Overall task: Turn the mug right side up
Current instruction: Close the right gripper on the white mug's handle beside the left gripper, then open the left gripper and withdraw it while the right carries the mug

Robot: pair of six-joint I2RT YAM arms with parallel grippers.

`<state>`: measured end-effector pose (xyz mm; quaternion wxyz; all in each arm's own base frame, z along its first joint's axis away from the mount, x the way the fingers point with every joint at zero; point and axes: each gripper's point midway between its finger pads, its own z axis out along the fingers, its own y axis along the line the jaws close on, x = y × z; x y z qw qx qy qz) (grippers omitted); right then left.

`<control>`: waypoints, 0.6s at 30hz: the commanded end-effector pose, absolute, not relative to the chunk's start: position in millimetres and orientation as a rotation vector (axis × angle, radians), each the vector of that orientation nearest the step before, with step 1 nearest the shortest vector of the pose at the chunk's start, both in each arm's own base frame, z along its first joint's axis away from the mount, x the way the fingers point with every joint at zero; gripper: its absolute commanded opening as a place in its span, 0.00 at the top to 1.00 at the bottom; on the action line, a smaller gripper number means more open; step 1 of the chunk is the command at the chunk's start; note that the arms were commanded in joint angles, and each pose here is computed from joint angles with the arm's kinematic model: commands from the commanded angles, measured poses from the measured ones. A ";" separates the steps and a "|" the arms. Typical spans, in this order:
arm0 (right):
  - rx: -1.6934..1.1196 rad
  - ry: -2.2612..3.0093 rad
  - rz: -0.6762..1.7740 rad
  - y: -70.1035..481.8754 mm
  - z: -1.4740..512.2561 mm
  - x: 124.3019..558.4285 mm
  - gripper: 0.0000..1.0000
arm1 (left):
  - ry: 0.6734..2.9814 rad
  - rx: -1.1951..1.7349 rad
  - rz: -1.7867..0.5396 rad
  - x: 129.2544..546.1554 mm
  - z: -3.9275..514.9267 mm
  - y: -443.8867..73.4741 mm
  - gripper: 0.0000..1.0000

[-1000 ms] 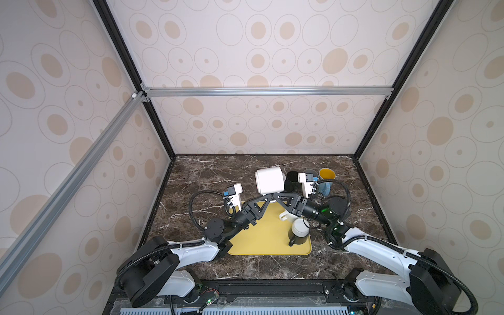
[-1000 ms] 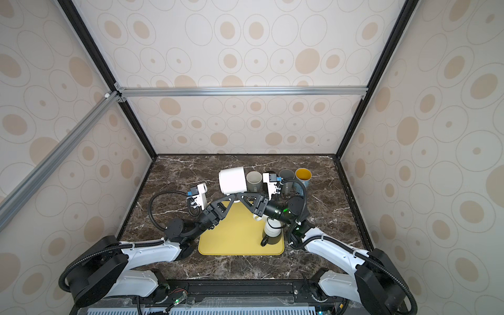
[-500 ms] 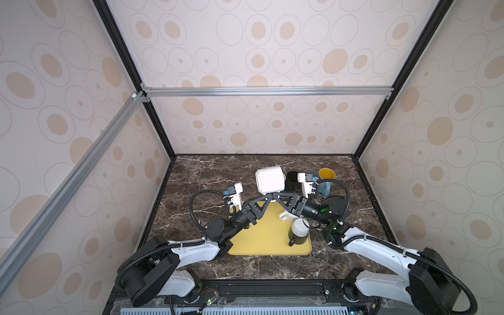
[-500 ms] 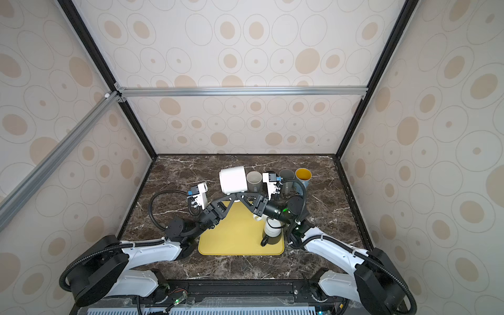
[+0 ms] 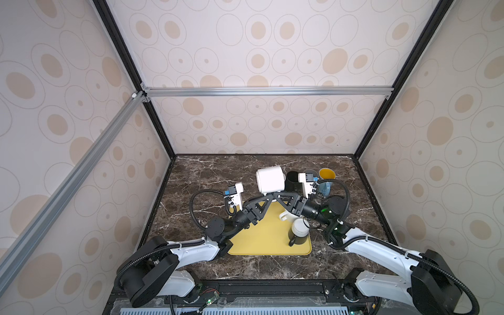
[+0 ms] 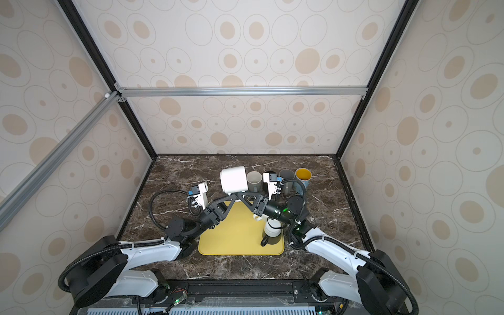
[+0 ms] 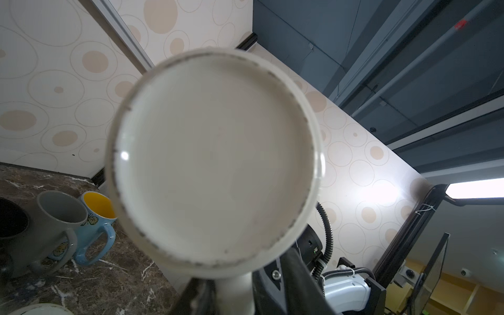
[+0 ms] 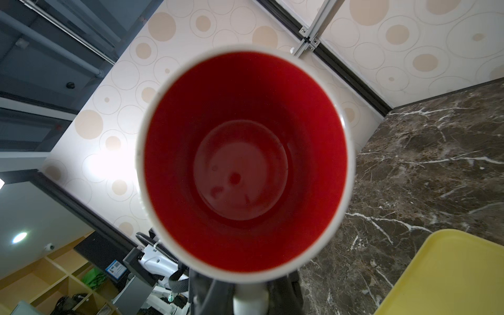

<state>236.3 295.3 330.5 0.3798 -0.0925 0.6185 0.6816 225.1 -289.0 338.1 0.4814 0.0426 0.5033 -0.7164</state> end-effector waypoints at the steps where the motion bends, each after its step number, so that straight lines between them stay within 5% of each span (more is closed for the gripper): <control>1: -0.264 1.454 1.732 288.1 368.4 229.7 1.00 | 1.151 0.148 -1.722 217.3 363.9 -284.4 0.01; 8: -0.267 1.470 1.700 288.9 373.4 233.0 1.00 | 1.340 0.079 -1.547 236.7 334.9 -281.2 0.00; 18: -0.214 1.650 1.438 289.0 353.0 266.2 1.00 | 1.639 -0.169 -0.978 270.0 275.9 -212.8 0.00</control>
